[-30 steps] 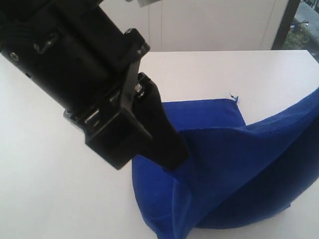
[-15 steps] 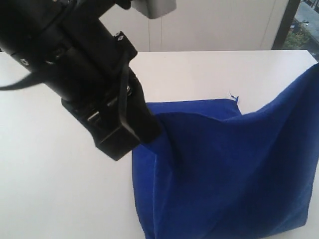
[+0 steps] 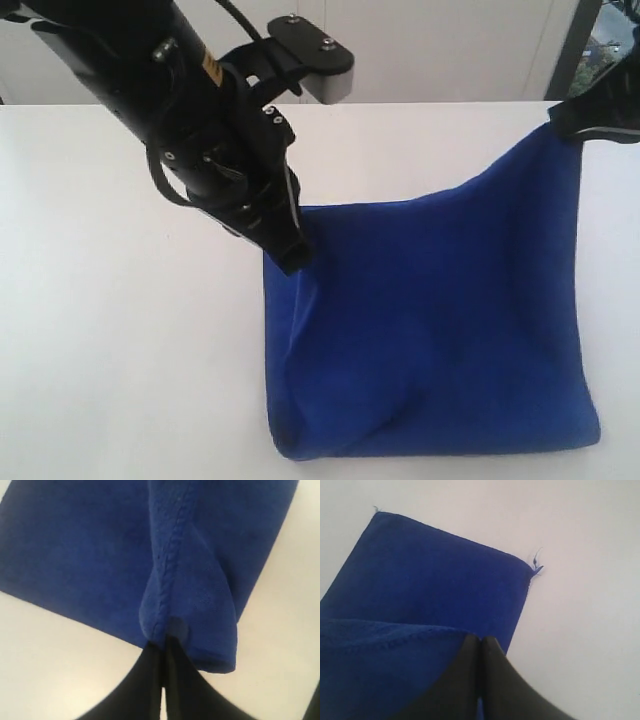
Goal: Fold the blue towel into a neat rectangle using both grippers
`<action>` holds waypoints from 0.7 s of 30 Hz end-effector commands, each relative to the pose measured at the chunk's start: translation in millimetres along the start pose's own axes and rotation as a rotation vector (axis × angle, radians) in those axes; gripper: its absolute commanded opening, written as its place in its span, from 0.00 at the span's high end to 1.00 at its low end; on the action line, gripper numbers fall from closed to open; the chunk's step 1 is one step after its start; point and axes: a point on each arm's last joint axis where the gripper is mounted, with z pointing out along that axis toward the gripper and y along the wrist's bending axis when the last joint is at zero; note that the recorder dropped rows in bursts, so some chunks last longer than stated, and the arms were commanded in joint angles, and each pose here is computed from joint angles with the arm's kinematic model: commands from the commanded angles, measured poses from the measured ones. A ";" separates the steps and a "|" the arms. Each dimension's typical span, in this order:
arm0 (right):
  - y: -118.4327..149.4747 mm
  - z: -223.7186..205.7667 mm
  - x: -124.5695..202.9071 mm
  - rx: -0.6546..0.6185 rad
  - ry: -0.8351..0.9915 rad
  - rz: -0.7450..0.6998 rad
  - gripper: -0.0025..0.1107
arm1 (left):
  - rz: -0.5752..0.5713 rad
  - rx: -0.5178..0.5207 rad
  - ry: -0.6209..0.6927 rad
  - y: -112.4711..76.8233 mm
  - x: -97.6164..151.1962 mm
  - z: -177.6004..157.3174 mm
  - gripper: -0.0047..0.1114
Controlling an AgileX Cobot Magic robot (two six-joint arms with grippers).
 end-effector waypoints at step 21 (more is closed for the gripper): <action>-39.8 93.1 -25.8 0.053 0.000 0.068 0.98 | -0.089 -0.151 -0.135 69.1 -6.2 44.0 0.96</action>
